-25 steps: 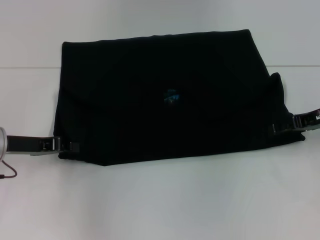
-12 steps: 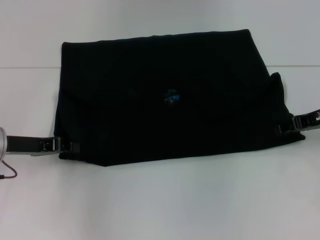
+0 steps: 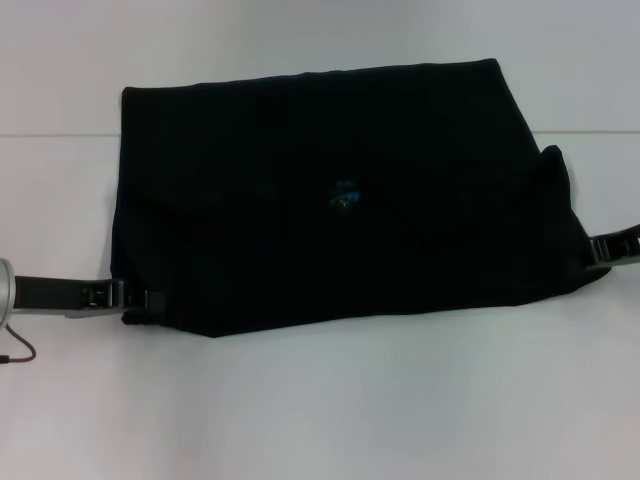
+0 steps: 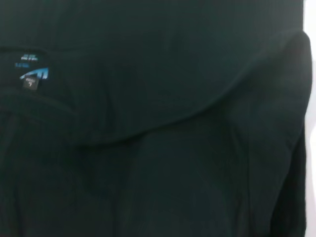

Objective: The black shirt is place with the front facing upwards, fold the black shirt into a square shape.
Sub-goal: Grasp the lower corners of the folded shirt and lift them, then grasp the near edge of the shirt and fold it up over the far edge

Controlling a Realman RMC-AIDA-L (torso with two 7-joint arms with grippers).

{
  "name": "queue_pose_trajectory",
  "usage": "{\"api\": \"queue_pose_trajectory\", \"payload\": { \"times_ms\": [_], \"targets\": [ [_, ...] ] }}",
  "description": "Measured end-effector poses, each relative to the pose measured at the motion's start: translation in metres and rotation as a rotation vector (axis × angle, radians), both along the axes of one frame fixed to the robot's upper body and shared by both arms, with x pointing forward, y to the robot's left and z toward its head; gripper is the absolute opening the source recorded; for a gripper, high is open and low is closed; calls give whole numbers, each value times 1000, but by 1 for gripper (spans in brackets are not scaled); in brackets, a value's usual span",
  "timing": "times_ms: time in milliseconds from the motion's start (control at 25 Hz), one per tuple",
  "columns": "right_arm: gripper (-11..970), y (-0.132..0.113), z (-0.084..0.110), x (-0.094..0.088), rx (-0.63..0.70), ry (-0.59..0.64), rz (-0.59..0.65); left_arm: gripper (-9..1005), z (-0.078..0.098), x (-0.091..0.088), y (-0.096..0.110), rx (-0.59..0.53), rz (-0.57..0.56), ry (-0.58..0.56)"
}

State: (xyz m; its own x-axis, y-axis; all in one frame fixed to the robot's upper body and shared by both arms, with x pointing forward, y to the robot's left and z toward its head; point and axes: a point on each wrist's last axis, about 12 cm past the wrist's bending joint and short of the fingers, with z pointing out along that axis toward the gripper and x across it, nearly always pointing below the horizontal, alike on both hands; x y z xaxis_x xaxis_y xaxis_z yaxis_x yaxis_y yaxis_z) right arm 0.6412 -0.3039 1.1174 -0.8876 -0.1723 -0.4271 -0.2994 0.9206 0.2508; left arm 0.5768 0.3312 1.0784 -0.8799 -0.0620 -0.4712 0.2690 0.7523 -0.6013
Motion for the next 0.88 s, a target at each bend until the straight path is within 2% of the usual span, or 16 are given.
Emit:
{"api": "queue_pose_trajectory", "payload": {
  "times_ms": [200,360,400,440,520,640,760,880],
  "targets": [
    [171,-12,9,-13,17,69,51,83,11,-9,1,-67,-94,38],
    [40,-27,13,-39,35,185,157,86,18,-26,4,-109,-212,118],
    [40,-30,10,-57,44,270,235,87,19,-31,5,-117,-244,145],
    [40,-30,10,-57,44,270,235,88,20,-39,6,-127,-293,186],
    [40,-33,3,-77,51,367,321,89,21,-51,7,-141,-351,250],
    [39,-32,-9,-97,72,439,400,92,20,-63,10,-158,-381,311],
    [39,-32,-15,-106,100,451,424,94,21,-69,11,-186,-393,327],
    [39,-31,-12,-102,159,397,394,97,24,-63,11,-202,-367,289]
  ]
}}
